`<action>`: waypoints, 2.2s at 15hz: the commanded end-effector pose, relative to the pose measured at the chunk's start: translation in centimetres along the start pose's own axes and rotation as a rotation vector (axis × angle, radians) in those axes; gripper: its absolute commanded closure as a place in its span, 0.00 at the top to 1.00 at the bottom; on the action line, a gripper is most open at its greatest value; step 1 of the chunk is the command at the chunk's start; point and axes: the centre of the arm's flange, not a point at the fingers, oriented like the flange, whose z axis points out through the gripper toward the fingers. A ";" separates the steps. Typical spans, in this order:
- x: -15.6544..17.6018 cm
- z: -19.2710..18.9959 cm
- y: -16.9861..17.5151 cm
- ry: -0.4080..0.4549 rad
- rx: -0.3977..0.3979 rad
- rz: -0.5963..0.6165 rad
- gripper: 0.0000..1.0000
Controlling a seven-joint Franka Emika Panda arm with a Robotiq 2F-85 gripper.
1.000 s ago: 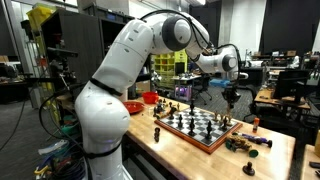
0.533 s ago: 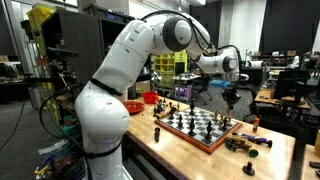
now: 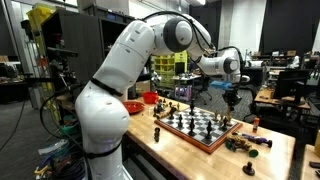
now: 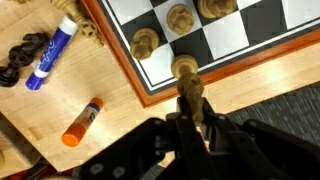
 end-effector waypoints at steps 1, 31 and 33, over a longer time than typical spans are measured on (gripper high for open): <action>0.1 -0.2 0.1 -0.007 0.028 -0.008 0.04; -0.5 -0.3 -0.3 -0.009 0.041 -0.034 0.95; -0.8 -1.1 -0.2 -0.005 0.039 -0.044 1.00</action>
